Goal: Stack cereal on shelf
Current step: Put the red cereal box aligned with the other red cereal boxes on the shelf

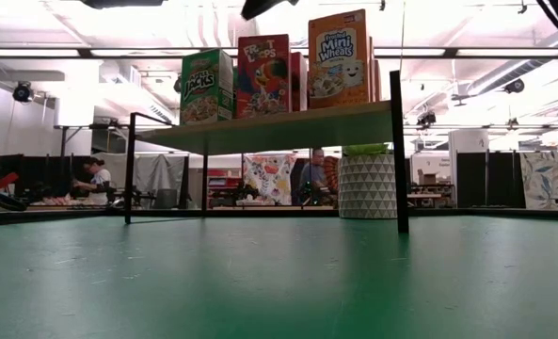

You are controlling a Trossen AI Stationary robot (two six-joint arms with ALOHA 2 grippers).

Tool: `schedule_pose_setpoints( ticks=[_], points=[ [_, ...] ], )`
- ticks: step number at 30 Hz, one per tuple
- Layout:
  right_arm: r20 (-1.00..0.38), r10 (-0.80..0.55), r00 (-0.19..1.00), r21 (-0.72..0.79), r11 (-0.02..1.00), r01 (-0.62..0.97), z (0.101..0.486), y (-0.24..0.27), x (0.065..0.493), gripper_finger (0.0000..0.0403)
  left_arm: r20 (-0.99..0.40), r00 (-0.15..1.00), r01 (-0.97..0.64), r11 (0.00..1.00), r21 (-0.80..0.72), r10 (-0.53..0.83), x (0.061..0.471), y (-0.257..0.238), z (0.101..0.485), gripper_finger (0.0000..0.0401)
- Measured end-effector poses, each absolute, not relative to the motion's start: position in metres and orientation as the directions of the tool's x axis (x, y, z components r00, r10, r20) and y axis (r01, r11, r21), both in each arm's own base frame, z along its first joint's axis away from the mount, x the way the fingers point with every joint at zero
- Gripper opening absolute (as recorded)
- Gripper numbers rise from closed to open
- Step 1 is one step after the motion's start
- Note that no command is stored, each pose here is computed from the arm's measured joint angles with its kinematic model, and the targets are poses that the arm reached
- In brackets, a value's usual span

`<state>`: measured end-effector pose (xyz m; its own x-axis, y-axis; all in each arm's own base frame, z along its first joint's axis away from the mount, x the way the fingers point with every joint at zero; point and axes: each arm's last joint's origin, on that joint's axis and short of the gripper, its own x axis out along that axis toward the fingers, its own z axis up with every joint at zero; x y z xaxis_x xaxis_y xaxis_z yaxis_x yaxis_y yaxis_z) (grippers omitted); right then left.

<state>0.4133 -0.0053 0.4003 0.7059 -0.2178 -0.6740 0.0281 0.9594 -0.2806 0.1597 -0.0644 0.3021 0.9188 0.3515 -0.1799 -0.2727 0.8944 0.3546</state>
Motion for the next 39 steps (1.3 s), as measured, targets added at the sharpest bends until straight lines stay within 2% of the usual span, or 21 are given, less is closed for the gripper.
schedule_pose_setpoints(
  ticks=[4,14,22,28,39],
  points=[
    [-0.701,-0.253,0.667,-0.283,0.957,0.065,0.410,-0.006,0.402,0.0012,-0.180,0.919,-0.272,0.894,0.355,0.351,0.160,-0.064,0.302,0.0148],
    [-0.789,-0.323,0.523,-0.310,0.944,0.116,0.402,-0.008,0.387,0.0012,-0.181,0.919,-0.272,0.894,0.355,0.352,0.160,-0.064,0.302,0.0148],
    [-0.791,-0.323,0.519,-0.301,0.945,0.130,0.401,-0.008,0.388,0.0012,-0.181,0.919,-0.272,0.894,0.355,0.351,0.160,-0.064,0.302,0.0148],
    [-0.810,-0.246,0.532,-0.223,0.969,0.107,0.400,-0.002,0.388,0.0012,-0.181,0.919,-0.272,0.894,0.355,0.351,0.160,-0.064,0.302,0.0148],
    [-0.798,-0.276,0.536,-0.251,0.960,0.121,0.402,0.000,0.387,0.0012,-0.190,0.930,-0.236,0.906,0.351,0.316,0.162,-0.067,0.301,0.0148]
  ],
)
